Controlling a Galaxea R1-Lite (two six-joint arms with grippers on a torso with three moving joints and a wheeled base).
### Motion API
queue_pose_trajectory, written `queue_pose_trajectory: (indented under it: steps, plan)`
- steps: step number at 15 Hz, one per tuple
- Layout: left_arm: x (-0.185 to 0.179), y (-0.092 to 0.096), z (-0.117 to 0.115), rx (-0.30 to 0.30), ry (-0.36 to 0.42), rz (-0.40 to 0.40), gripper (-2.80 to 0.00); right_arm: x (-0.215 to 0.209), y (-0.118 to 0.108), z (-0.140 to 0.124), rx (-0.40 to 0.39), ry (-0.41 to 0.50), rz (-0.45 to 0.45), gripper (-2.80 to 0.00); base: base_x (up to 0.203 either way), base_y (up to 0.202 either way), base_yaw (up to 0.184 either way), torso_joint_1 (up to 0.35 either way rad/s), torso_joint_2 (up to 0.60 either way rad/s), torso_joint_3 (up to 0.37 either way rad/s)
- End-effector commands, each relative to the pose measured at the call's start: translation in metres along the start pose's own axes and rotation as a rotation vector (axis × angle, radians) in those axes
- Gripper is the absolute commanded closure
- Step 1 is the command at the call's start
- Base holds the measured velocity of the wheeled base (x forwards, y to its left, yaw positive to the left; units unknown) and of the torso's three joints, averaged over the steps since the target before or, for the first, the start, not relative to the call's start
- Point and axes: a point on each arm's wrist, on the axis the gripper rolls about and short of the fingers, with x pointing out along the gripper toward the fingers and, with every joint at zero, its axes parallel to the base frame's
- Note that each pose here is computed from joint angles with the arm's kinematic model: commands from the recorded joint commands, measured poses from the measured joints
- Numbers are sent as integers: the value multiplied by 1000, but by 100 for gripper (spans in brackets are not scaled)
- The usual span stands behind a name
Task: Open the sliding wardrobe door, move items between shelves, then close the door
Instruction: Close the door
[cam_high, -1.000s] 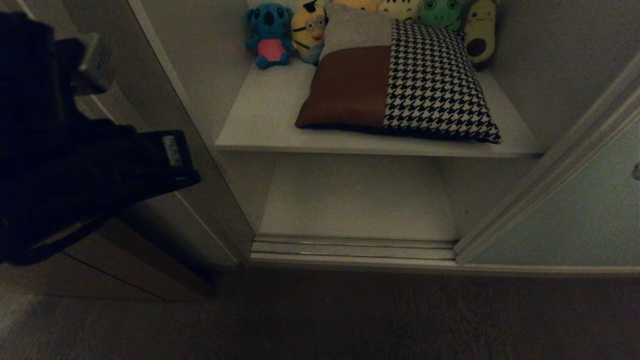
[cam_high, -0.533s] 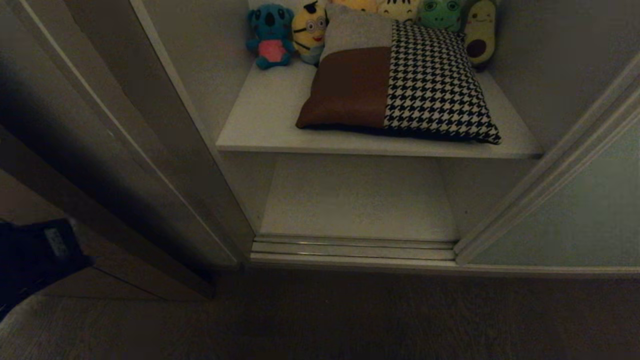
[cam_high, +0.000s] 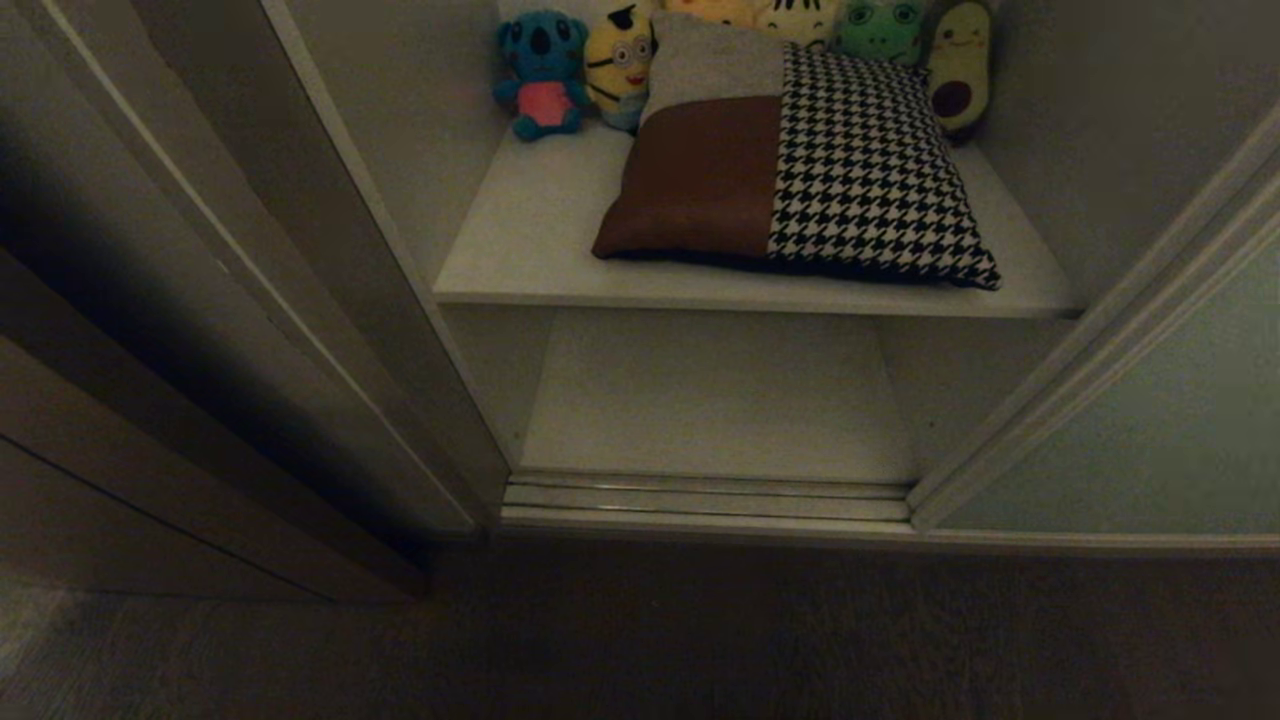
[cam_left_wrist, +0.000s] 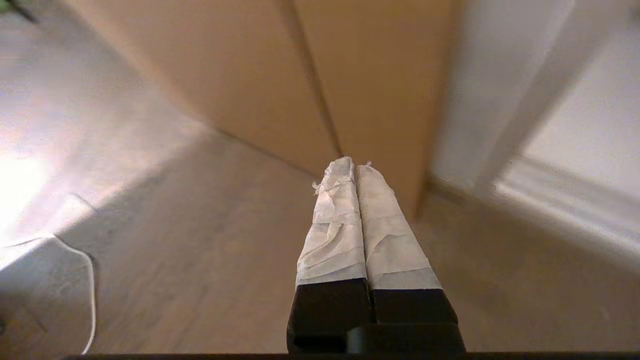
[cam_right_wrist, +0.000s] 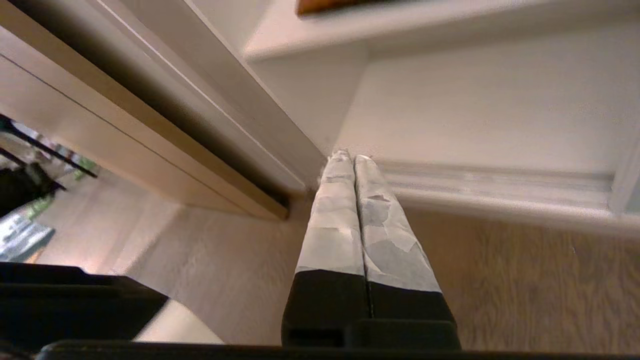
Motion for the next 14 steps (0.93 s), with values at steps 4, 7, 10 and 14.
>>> queue_pose_trajectory:
  steps: [4, 7, 10, 14]
  plan:
    - [-42, 25, -42, 104, -106, -238, 0, -7, 5, 2, -14, -33, 25, 0, 0, 0, 0, 0, 0, 0]
    - [-48, 28, -81, 154, -83, -418, 0, -12, 5, -6, -23, -37, 33, 0, 0, 0, 0, 0, 0, 0]
    - [-45, 26, -96, 173, -95, -493, 0, -22, 7, -20, -46, -28, 112, 0, 0, 0, 0, 0, 0, 0]
    - [-40, 22, -106, 171, -109, -555, 0, -30, 7, -30, -60, -49, 124, 0, 0, 0, 0, 0, 0, 0]
